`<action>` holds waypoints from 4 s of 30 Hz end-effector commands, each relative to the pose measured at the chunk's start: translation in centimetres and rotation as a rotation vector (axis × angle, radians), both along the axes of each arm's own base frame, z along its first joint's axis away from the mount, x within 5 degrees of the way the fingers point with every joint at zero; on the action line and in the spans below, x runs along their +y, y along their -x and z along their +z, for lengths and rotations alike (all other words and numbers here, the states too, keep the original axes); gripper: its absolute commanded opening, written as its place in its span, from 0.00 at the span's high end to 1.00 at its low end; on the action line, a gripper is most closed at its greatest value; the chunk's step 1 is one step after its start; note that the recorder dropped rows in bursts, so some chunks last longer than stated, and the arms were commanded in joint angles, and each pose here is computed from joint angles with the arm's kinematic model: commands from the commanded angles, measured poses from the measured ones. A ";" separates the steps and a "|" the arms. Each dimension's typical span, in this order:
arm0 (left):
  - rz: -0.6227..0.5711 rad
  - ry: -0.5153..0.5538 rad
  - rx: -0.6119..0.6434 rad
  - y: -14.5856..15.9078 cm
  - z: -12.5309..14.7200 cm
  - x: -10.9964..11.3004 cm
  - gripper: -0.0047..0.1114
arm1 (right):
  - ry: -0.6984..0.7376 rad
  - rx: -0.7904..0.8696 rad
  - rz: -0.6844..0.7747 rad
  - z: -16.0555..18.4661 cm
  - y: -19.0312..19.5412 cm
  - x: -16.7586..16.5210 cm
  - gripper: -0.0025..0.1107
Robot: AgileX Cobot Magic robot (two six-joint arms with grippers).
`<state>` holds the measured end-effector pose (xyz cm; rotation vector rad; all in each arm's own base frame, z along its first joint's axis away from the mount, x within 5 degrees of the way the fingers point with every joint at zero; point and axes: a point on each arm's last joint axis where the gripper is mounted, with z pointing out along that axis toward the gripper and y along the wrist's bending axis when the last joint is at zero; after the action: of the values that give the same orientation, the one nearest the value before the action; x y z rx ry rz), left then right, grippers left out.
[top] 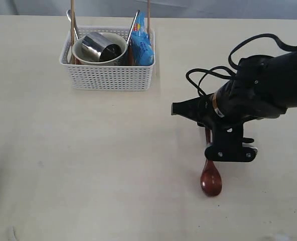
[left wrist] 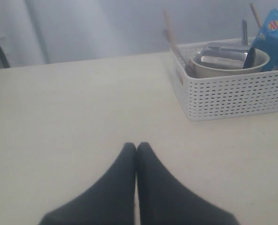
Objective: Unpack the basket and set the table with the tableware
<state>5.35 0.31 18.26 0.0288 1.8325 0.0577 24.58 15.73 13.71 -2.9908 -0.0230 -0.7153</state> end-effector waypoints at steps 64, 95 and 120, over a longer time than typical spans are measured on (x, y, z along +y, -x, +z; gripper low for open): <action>0.001 0.003 -0.003 0.0 -0.1 0.0 0.96 | -2.026 0.299 -2.041 14.1 -18.8 -3.7 0.50; 0.001 0.003 -0.003 0.0 -0.1 0.0 0.96 | -1.641 1.495 -1.729 5.4 -26.5 -3.4 0.50; 0.001 0.003 -0.003 0.0 -0.1 0.0 0.96 | -1.636 1.367 -1.804 1.0 -27.1 -0.6 0.50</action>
<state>5.35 0.31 18.26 0.0288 1.8325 0.0577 51.51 15.34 14.33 -0.6660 1.9387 1.0137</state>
